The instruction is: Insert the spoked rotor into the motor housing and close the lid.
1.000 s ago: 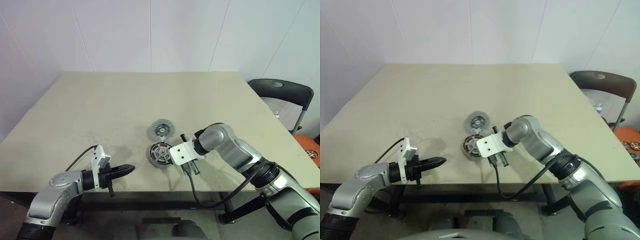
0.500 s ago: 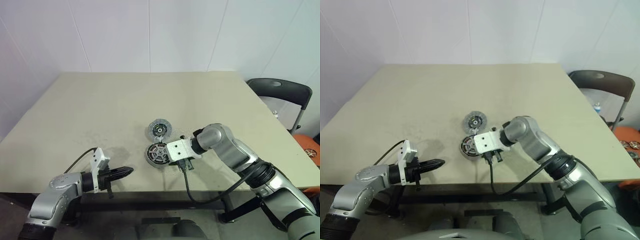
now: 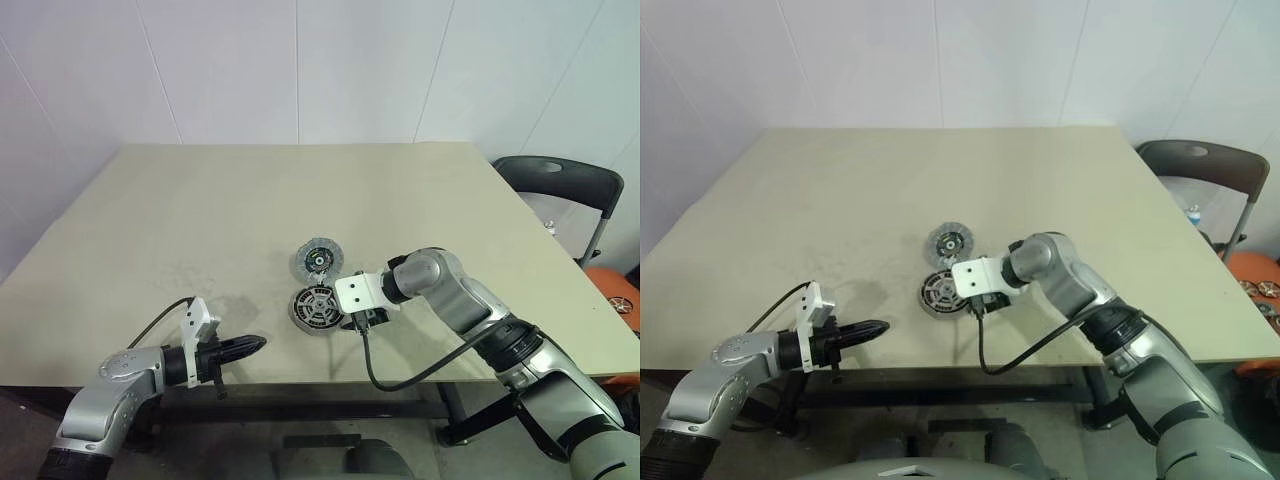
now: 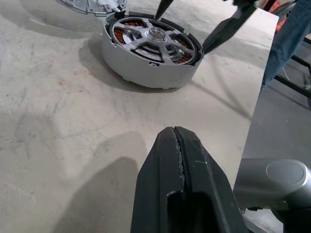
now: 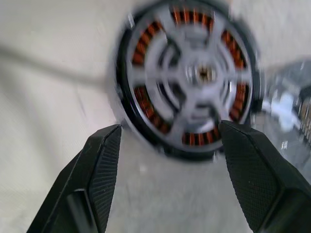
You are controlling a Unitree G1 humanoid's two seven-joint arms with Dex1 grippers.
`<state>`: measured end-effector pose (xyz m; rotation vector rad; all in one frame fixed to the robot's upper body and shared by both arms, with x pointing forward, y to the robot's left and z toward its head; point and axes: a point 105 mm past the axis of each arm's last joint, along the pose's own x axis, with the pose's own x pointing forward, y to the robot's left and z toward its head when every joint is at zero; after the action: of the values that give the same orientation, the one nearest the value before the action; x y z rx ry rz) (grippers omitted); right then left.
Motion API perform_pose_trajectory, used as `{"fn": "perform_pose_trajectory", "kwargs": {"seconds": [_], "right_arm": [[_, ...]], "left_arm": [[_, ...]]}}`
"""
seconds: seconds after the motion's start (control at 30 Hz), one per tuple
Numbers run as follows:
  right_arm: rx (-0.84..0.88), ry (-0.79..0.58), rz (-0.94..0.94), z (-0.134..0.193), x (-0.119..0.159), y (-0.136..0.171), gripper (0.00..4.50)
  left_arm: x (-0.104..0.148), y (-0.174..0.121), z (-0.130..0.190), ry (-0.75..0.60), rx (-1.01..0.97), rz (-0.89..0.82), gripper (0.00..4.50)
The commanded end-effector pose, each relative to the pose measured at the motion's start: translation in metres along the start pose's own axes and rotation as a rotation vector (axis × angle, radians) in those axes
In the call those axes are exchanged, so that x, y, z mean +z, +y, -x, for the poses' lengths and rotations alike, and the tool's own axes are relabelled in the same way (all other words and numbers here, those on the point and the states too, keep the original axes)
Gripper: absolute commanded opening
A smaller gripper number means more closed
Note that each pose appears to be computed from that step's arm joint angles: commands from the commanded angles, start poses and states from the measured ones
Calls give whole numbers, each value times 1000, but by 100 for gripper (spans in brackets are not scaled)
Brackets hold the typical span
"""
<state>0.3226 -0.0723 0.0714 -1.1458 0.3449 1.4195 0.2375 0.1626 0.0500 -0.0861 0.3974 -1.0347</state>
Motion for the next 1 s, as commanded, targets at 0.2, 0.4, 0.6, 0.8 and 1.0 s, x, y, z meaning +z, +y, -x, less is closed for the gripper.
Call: {"fn": "perform_pose_trajectory", "kwargs": {"seconds": [0.2,0.4,0.6,0.8,1.0], "right_arm": [[-36,30,42,-1,-9,-8,182],[-67,14,47,-1,-4,-14,7],[-83,21,52,0,-4,-17,6],[-3,13,57,9,2,-8,6],[95,-30,69,35,23,2,6]], "left_arm": [[-1,0,6,-11,1,-39,0],[-4,0,6,-11,-1,-43,0],[-1,1,3,-9,-1,-45,0],[-1,3,0,0,1,-47,0],[-1,5,0,-2,-1,-49,0]]}}
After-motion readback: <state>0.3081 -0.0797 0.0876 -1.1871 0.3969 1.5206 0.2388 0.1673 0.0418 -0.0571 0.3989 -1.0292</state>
